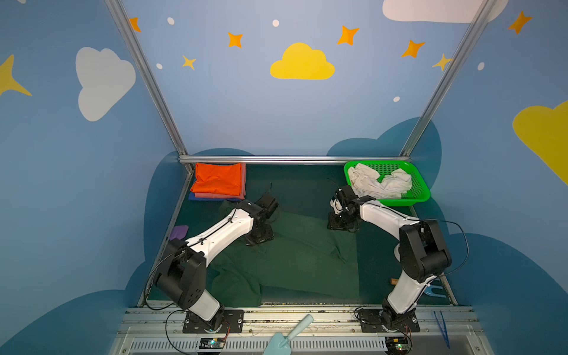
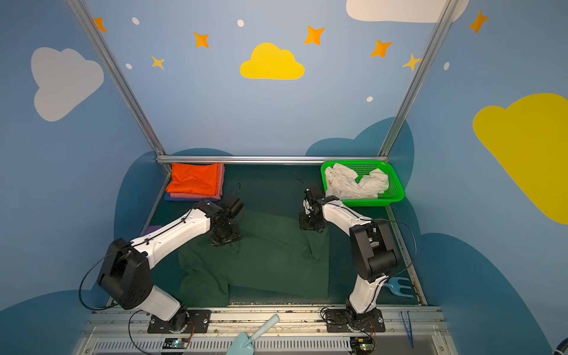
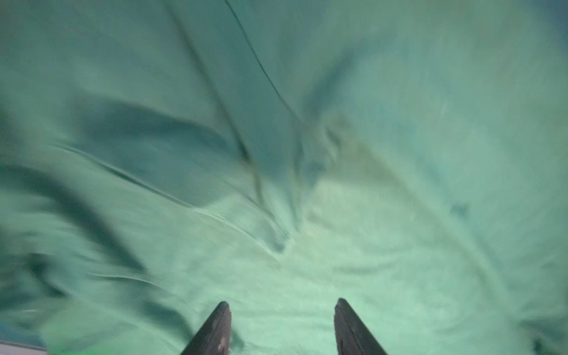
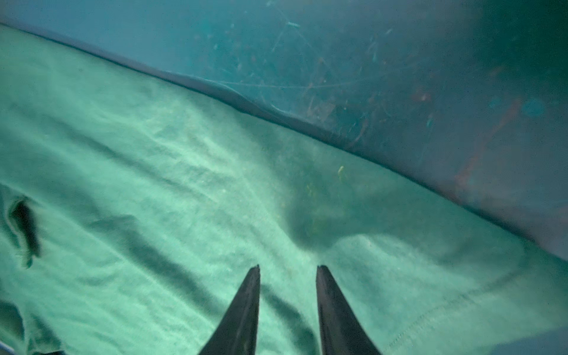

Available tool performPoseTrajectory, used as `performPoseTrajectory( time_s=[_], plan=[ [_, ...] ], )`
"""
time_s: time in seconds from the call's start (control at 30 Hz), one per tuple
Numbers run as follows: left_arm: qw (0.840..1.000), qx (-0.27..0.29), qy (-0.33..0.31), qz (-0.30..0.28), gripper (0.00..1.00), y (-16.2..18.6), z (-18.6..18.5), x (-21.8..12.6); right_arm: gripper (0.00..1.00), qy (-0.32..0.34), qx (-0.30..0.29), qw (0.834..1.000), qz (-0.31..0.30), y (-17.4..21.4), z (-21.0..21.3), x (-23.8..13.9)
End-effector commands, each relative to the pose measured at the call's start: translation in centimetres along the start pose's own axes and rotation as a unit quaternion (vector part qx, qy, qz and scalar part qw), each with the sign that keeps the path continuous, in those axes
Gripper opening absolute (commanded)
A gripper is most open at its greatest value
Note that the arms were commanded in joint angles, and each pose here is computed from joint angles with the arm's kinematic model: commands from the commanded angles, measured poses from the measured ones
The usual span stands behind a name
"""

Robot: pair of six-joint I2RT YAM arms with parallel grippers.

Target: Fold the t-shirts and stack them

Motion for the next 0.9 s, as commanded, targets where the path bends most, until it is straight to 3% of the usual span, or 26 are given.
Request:
performPoseTrajectory(
  time_s=[0.0, 0.33, 0.57, 0.87],
  plan=[
    [0.998, -0.039, -0.049, -0.019, 0.56, -2.1, 4.7, -0.7, 0.33, -0.006, 0.003, 1.0, -0.006, 0.3, 0.1, -1.1],
    [0.989, -0.137, -0.046, -0.021, 0.35, -8.8, 11.3, 3.9, 0.35, -0.013, 0.011, 1.0, -0.006, 1.1, 0.1, -2.3],
    [0.984, -0.171, -0.01, -0.052, 0.33, -13.2, 12.5, 6.7, 0.38, -0.011, 0.031, 0.999, -0.009, 2.3, -0.8, -3.4],
    [0.981, -0.173, 0.032, -0.082, 0.3, -16.6, 13.2, 8.9, 0.38, -0.012, 0.073, 0.997, -0.01, 3.6, -3.0, -4.3]
  ],
)
Point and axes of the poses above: each gripper's point midway between its finger pads, its own x axis out along the fingers, its own z axis along the line the jaws close on, y = z × x, the point moved 2 cm from there along -x, back along the fingers, and after that the axes turned 12 degrees about x, right-handed, at the moved point
